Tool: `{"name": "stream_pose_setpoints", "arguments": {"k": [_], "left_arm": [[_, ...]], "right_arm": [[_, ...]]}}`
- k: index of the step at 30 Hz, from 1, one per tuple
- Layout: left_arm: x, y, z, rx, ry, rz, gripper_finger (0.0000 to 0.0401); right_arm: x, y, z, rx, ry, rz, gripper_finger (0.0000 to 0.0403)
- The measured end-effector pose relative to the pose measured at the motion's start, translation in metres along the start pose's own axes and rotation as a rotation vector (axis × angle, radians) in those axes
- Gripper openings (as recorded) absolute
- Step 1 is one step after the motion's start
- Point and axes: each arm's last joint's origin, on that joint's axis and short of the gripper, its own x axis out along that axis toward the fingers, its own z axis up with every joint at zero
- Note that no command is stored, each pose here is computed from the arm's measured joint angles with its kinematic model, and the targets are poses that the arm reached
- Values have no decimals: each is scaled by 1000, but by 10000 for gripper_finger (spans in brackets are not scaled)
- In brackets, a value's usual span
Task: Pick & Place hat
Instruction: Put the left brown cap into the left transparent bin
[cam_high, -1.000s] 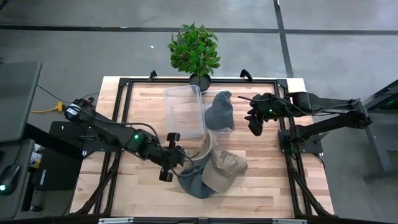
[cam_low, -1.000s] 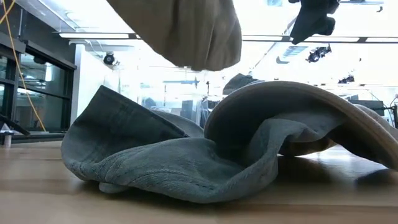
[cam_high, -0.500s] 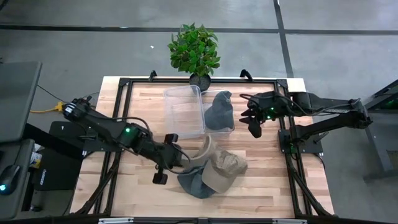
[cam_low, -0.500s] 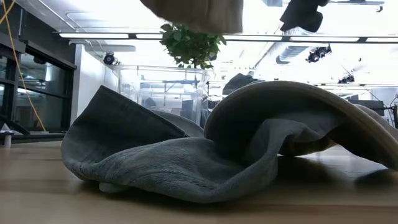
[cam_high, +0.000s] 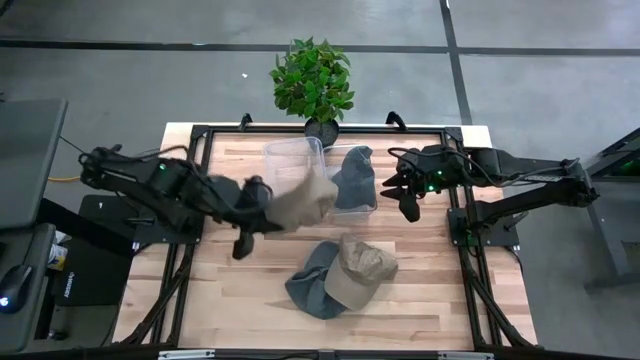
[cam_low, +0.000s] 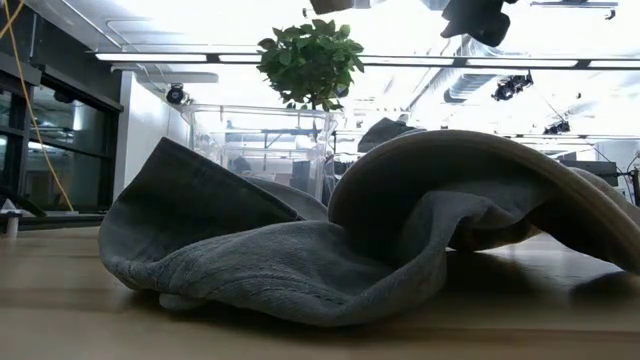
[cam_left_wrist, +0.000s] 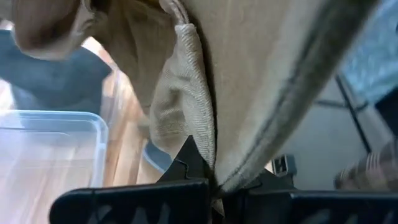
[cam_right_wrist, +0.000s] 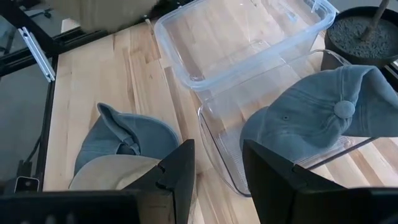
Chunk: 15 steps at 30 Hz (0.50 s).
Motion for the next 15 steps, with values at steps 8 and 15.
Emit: {"name": "stream_pose_setpoints", "arguments": {"k": [8, 15], "left_arm": [[-20, 0, 11, -93, -168, -23, 0], [-21, 6, 3, -188, -113, 78, 0]], "right_arm": [[0, -1, 0, 1, -9, -27, 130], [0, 0, 2, 2, -22, -23, 130]]}}
